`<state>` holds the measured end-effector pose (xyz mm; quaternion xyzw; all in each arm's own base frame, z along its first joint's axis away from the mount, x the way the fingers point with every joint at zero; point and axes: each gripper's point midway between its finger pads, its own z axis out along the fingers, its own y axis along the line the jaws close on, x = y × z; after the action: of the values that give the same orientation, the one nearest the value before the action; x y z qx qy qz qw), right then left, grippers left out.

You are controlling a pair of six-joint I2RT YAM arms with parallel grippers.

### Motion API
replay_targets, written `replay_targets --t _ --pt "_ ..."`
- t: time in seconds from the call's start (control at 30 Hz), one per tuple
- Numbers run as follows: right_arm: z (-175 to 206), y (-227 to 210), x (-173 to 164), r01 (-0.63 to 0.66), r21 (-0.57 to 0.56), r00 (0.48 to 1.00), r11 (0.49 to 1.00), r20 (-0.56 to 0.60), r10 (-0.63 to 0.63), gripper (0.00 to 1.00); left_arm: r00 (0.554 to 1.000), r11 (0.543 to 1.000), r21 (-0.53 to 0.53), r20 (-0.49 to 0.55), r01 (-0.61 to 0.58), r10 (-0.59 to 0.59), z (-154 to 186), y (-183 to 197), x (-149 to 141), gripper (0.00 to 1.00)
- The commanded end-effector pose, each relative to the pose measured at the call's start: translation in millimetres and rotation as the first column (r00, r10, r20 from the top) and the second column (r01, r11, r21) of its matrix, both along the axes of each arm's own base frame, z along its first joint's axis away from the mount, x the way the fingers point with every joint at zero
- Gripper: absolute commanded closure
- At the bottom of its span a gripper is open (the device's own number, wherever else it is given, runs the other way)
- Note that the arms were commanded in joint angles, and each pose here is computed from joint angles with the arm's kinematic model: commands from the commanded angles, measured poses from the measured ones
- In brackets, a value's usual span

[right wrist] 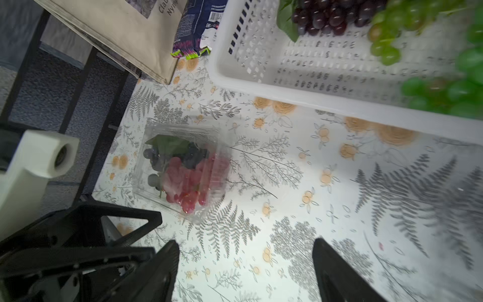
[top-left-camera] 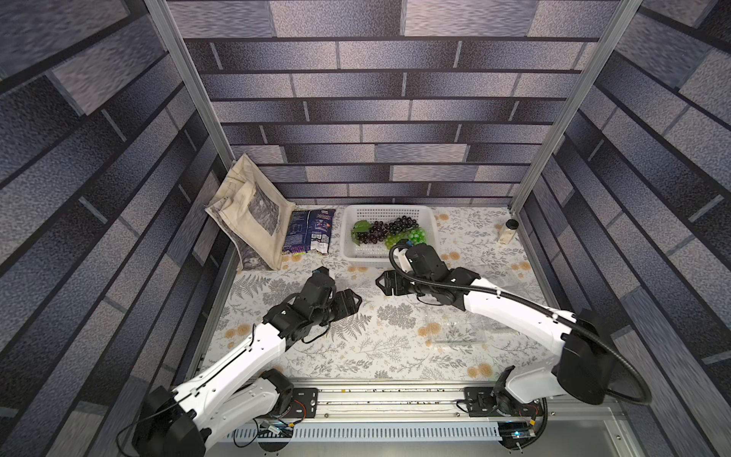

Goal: Pack grapes into containers
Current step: Move the packing box to the center of the board.

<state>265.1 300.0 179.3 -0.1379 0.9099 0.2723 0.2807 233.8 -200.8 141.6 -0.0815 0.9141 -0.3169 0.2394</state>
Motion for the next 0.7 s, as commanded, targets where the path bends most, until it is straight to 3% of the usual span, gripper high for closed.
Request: replay_targets --t 0.0,0.23,0.43,0.67 --pt "-41 -75 -28 0.061 -0.284 0.994 0.957 -0.068 -0.084 0.17 0.996 1.0 -0.024 0.084 -0.012 0.014 16 -22 27 0.22" --pt "-72 -108 -51 0.109 -0.294 0.976 0.949 -0.15 -0.159 0.15 0.999 1.0 0.014 0.029 -0.019 0.018 -13 -38 48 0.22" --pt "-107 -103 -51 0.095 -0.298 0.965 0.95 -0.208 -0.161 0.14 0.996 0.996 0.016 -0.007 -0.085 0.085 -36 -25 65 0.22" --pt "-121 -84 -43 0.066 -0.272 0.961 0.96 -0.241 -0.135 0.16 0.991 0.992 0.038 -0.058 -0.121 0.123 -52 -3 65 0.22"
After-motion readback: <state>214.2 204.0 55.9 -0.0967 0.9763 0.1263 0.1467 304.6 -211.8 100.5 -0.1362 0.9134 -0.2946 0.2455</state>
